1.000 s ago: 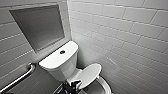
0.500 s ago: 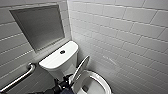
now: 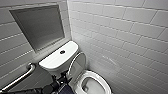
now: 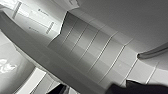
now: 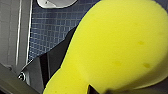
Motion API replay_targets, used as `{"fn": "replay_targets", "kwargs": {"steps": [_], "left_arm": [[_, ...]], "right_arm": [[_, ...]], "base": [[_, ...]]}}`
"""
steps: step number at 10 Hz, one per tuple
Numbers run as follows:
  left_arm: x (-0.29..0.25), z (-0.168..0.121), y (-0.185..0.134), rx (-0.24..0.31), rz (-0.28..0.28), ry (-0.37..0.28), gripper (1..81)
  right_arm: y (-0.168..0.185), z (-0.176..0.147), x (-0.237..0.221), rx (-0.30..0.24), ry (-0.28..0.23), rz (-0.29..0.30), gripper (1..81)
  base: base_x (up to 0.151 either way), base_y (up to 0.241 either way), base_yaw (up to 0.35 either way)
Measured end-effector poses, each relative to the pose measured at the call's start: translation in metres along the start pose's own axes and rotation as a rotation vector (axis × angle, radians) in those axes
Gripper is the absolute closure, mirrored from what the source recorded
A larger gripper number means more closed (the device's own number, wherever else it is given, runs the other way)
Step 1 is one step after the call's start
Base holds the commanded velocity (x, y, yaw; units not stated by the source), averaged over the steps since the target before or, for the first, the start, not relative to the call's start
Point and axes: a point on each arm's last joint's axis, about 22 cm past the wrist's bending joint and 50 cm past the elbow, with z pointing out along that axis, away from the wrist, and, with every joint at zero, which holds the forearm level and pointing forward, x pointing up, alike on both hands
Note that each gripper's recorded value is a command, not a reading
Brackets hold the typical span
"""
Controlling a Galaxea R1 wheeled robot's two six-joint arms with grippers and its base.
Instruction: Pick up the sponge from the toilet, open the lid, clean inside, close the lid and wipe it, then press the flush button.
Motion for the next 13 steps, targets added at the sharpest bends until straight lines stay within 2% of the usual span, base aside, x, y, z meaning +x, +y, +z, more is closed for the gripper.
{"fn": "replay_targets", "kwargs": {"steps": [1,3,4,6,7,8,9,10,11,13], "left_arm": [[0.01,0.0,0.001,-0.001,-0.032,0.019,1.0],[0.044,-0.011,0.007,-0.006,-0.044,0.079,1.0],[0.063,-0.02,0.008,0.001,-0.069,0.107,1.0],[0.075,-0.029,-0.002,0.026,-0.13,0.123,1.0],[0.08,-0.033,-0.006,0.035,-0.139,0.13,1.0],[0.104,-0.043,-0.004,0.017,-0.126,0.184,1.0],[0.119,-0.053,-0.004,0.013,-0.11,0.216,1.0],[0.113,-0.053,-0.012,0.028,-0.07,0.189,1.0],[0.099,-0.051,-0.031,0.059,0.006,0.128,1.0],[0.11,-0.068,-0.059,0.094,0.195,0.093,1.0]], "right_arm": [[0.0,0.0,0.0,0.0,0.0,0.001,81.1],[0.0,0.0,0.0,0.0,0.0,0.001,81.1],[-0.001,0.0,-0.001,0.001,-0.001,0.001,81.1],[-0.002,0.001,-0.002,0.003,-0.001,0.003,81.1],[-0.002,0.001,-0.001,0.003,-0.001,0.002,81.1],[-0.002,0.001,-0.002,0.002,-0.001,0.003,81.1],[-0.002,0.001,-0.001,0.002,-0.001,0.003,81.1],[-0.002,0.001,-0.001,0.003,0.0,0.003,81.1],[-0.001,0.001,-0.001,0.002,0.0,0.003,81.1],[-0.002,0.001,-0.001,0.003,0.0,0.002,81.1]], "base": [[0.0,0.0,0.0],[0.0,0.0,0.0],[0.0,0.0,0.0],[0.0,0.0,0.0],[0.0,0.0,0.0],[0.0,0.0,0.0],[0.0,0.0,0.0],[0.0,0.0,0.0],[0.0,0.0,0.0],[0.0,0.0,0.0]]}}
